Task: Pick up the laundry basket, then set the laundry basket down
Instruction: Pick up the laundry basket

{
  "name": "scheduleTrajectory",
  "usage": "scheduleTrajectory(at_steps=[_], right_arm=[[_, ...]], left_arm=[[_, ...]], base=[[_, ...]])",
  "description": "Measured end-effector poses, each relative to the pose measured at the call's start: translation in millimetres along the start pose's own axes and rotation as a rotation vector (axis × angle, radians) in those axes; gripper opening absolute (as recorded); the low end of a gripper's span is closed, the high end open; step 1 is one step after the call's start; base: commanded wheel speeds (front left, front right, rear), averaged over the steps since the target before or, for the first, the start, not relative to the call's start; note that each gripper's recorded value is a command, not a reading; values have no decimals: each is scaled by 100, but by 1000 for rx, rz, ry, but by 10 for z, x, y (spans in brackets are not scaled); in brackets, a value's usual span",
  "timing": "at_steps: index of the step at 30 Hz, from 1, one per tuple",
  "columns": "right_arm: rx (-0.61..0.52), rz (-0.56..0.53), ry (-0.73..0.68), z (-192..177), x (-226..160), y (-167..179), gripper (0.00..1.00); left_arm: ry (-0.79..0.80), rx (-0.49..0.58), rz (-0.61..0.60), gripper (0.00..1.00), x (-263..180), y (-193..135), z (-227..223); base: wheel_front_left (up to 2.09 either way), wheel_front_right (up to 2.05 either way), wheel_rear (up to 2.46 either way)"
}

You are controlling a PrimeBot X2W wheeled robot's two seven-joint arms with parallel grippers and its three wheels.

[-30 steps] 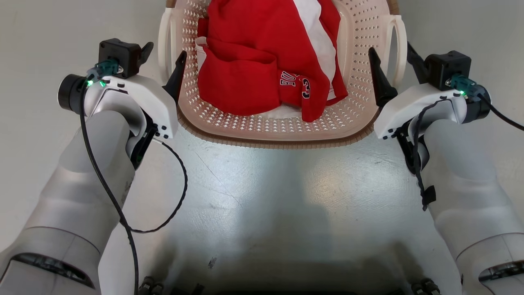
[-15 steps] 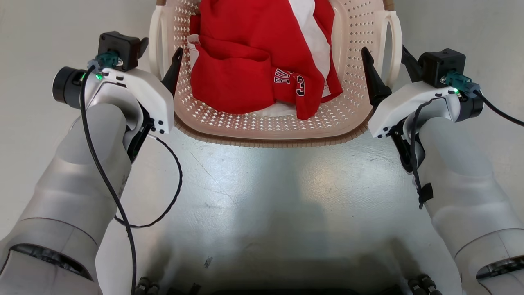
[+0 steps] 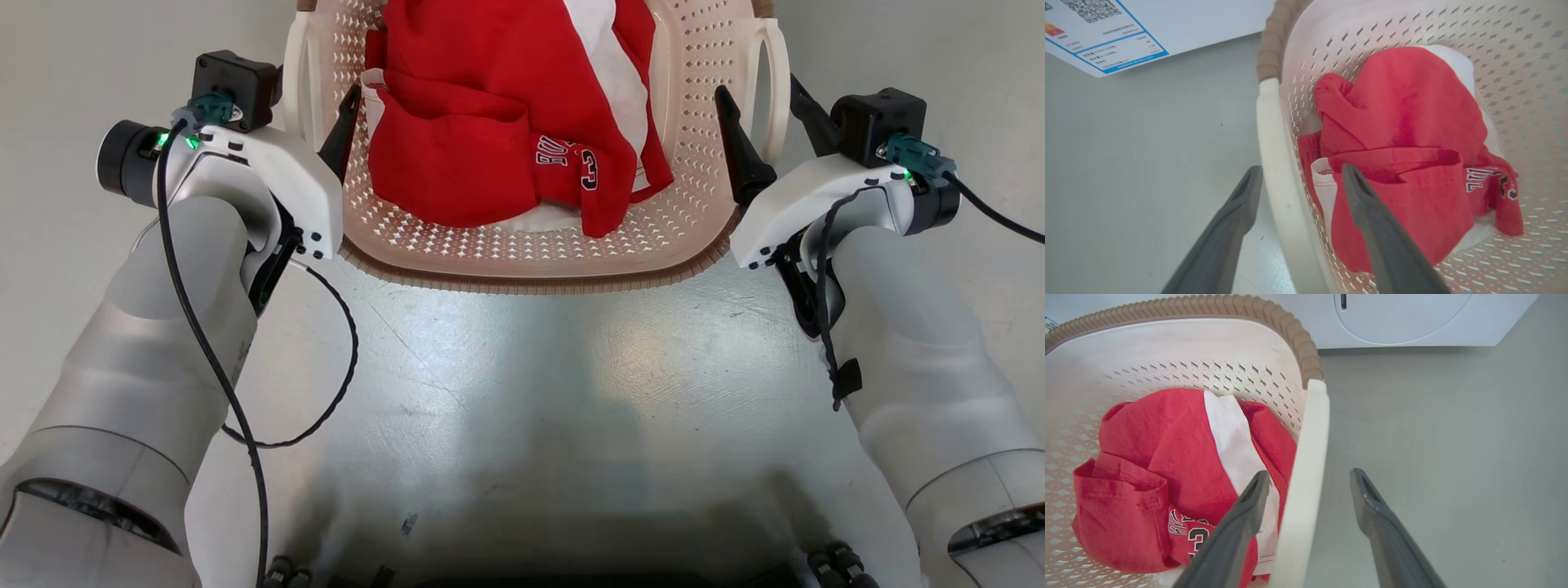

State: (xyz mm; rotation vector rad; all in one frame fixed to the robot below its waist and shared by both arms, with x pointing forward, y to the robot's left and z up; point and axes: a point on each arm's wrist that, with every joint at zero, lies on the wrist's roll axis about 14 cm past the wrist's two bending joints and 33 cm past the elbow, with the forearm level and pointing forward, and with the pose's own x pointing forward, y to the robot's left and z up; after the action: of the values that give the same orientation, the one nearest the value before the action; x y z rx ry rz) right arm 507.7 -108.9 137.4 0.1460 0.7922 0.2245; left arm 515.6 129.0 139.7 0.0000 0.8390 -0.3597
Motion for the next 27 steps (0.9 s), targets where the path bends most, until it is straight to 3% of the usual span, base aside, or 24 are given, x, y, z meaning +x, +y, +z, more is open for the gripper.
scheduleTrajectory(at_steps=[9, 10, 11, 12, 27], right_arm=[[-4, 1, 1, 1, -10, 0, 100], [-9, 6, 2, 3, -11, 10, 100], [-9, 6, 2, 3, -11, 10, 19], [-9, 12, 2, 2, -10, 33, 0], [-13, 37, 53, -98, -46, 152, 0]], left_arm=[[3, -10, -2, 99, 2, -14, -9], [5, -8, -4, 82, 0, -21, -15], [5, -8, -4, 82, 0, -21, -15], [10, -7, -7, 0, -5, -35, -24], [57, -54, 13, 0, -102, -49, -97]], base=[[0, 0, 0], [0, 0, 0], [0, 0, 0], [0, 0, 0], [0, 0, 0]])
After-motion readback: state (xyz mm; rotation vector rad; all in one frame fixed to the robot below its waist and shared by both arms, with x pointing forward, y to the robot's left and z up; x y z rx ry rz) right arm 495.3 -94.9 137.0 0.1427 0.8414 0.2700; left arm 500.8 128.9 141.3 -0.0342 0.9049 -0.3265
